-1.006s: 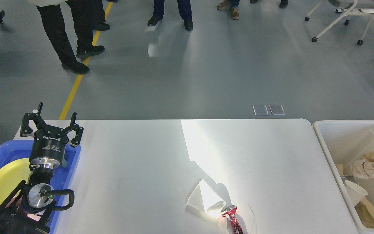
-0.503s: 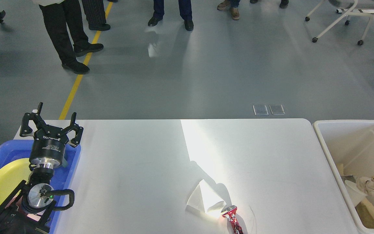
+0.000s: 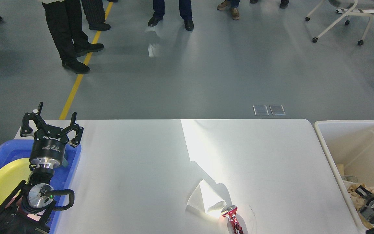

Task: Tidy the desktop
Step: 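Lower the paper into the bin and open the right gripper, then raise the right gripper out of the bin toward the pink wrapper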

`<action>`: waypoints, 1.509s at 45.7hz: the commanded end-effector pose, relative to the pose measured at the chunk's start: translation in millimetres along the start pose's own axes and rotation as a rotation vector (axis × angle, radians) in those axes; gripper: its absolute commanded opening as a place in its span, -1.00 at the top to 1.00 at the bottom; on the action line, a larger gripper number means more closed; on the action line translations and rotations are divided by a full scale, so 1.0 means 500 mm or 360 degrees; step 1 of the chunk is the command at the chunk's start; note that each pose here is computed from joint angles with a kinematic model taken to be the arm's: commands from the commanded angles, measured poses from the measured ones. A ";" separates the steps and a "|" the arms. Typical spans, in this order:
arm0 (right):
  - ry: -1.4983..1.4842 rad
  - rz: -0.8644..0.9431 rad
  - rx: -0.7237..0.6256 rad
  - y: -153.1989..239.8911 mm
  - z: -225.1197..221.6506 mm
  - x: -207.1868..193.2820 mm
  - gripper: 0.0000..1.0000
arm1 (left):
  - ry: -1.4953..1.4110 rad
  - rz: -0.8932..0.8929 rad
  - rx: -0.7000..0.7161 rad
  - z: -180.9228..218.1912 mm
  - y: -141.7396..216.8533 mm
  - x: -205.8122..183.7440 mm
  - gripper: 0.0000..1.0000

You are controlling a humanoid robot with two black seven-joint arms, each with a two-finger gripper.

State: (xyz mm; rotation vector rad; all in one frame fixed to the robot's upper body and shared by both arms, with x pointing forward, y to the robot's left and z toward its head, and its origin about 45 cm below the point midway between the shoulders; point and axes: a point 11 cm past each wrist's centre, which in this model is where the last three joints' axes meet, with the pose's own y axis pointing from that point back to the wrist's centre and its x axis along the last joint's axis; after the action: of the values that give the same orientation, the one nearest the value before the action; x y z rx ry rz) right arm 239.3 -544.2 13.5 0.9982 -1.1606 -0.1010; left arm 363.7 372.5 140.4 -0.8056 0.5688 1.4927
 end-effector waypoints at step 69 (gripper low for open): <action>0.0593 -0.0621 0.0372 0.166 -0.257 0.234 -1.00 | 0.0000 -0.0002 0.0002 0.000 -0.001 -0.001 -0.92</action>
State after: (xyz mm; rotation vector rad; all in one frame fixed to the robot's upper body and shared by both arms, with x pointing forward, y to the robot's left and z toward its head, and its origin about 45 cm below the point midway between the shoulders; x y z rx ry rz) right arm 344.4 -508.3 122.2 1.2899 -0.7962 -0.0337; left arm 364.1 372.3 140.7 -0.8056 0.5691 1.4915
